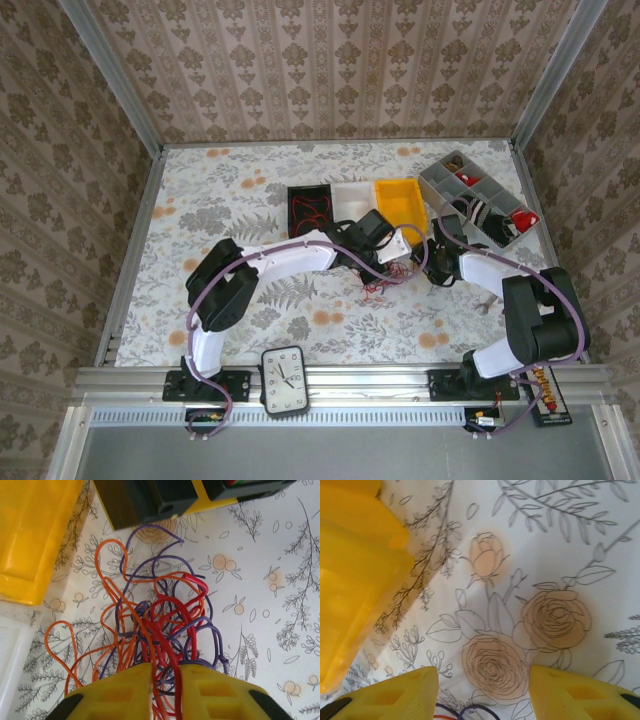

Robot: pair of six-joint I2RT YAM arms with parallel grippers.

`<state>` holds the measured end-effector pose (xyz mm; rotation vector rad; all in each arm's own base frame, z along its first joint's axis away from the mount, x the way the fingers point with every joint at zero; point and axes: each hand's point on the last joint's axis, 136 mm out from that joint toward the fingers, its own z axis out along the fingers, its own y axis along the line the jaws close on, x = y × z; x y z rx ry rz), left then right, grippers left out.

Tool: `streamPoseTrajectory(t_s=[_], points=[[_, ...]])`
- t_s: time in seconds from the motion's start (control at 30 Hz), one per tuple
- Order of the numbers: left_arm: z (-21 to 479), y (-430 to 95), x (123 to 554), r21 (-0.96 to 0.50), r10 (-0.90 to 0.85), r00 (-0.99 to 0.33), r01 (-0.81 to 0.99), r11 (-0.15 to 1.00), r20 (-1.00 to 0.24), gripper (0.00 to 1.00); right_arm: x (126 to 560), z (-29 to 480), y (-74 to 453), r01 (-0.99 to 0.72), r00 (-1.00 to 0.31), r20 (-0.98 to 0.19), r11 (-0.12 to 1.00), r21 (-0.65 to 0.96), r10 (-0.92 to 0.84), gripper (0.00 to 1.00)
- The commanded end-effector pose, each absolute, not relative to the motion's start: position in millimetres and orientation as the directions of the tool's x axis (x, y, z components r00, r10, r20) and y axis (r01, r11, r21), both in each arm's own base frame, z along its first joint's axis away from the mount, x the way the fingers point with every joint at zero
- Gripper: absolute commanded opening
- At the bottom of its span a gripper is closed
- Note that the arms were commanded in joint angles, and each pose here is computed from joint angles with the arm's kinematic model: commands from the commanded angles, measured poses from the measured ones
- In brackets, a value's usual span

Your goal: Untangle the cables

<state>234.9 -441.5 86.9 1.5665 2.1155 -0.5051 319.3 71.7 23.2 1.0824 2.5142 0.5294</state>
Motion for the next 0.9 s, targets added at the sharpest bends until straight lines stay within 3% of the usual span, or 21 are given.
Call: streamPoseTrajectory(t_s=[0.0, 0.2, 0.33, 0.6, 0.77, 0.87], points=[[92.4, -436.7, 248.7, -0.096, 0.719, -0.339, 0.929, 0.357, -0.607, 0.14, 337.9, 43.2, 115.1, 0.413, -0.777, -0.186, 0.710, 0.570, 0.601, 0.53], [100.5, -410.7, 273.7, -0.152, 0.611, -0.431, 0.878, 0.454, -0.664, 0.02, 328.6, 62.7, 145.9, 0.149, -0.911, -0.246, 0.822, 0.550, 0.331, 0.53], [101.8, -393.7, 283.3, -0.184, 0.568, -0.477, 0.849, 0.495, -0.671, 0.02, 311.1, 64.9, 170.6, -0.028, -0.959, -0.257, 0.864, 0.502, 0.118, 0.53], [96.5, -386.2, 281.0, -0.220, 0.566, -0.496, 0.846, 0.485, -0.658, 0.02, 300.7, 51.4, 209.8, -0.166, -0.975, -0.213, 0.831, 0.532, -0.058, 0.53], [96.5, -370.6, 279.5, -0.292, 0.560, -0.542, 0.830, 0.476, -0.627, 0.17, 312.0, 35.8, 213.9, -0.143, -0.982, -0.184, 0.839, 0.525, -0.052, 0.50], [95.8, -356.7, 283.3, -0.306, 0.552, -0.569, 0.811, 0.499, -0.610, 0.31, 314.5, 29.6, 209.9, -0.119, -0.985, -0.169, 0.856, 0.503, -0.037, 0.38]])
